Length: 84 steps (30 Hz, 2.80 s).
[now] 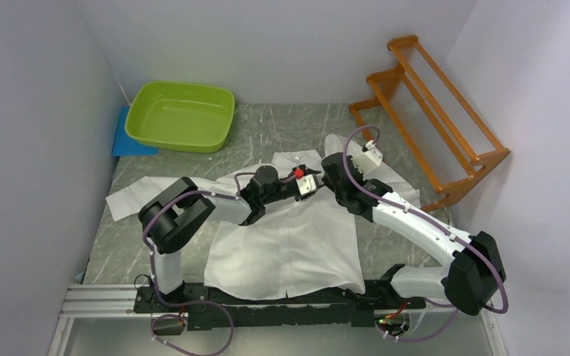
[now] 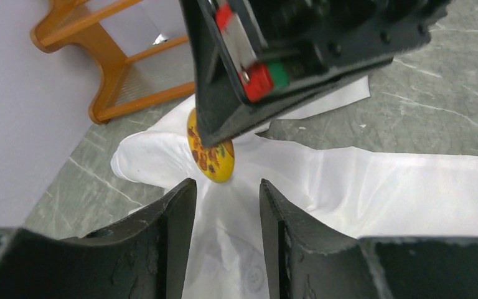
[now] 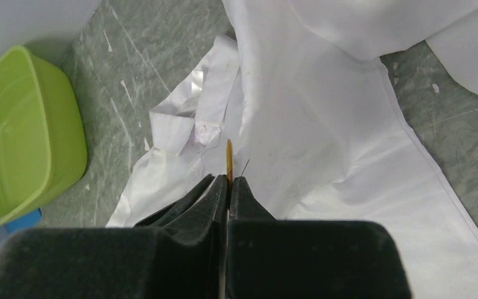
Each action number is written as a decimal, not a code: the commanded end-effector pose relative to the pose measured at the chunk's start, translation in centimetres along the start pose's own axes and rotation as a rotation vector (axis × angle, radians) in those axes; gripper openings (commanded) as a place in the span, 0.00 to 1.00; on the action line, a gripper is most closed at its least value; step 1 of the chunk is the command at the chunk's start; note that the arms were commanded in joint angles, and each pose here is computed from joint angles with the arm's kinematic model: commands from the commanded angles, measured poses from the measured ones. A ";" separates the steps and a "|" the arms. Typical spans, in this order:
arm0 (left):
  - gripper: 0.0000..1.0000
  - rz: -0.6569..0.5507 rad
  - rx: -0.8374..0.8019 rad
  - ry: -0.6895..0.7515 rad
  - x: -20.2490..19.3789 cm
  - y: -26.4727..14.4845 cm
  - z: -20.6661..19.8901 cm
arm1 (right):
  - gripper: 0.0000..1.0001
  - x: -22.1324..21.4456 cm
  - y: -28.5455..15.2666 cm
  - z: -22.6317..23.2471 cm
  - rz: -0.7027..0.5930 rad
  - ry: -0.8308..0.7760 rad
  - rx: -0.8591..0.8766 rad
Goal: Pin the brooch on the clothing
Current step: Pin the brooch to the clothes.
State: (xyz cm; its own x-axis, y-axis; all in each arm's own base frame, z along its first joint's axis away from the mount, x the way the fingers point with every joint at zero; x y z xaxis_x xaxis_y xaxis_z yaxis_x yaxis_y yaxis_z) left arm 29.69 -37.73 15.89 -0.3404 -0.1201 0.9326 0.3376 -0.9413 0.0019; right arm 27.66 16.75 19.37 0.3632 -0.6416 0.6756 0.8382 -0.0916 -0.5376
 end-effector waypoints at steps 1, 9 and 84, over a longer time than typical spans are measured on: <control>0.47 -0.076 0.053 0.049 1.6 1.1 0.8 | 0.00 1.0 -0.8 0.8 -0.027 0.043 0.052; 0.43 -0.077 0.115 0.057 1.9 2.0 1.3 | 0.00 0.9 -0.6 1.0 -0.019 0.030 0.049; 0.03 -0.440 -0.088 -0.424 9.6 -9.1 0.6 | 0.59 3.7 -8.7 1.9 -0.219 -0.717 1.583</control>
State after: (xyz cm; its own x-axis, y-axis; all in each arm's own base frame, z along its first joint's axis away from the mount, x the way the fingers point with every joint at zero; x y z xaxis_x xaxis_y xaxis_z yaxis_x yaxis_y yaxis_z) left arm 25.00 -30.65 21.82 0.0589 0.3373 0.9395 0.2413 -0.9181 0.3145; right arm 23.61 15.99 24.14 0.0266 -0.2010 0.9792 0.4438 0.8801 0.1686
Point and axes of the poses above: each gripper's point midway between its finger pads, its own y axis out along the fingers, its own z axis along the line the jaws close on, x = y × z, the point moved 5 cm from there along -y, back along the fingers, and after that the axes turned 2 degrees about -y, right-handed, at the moved point
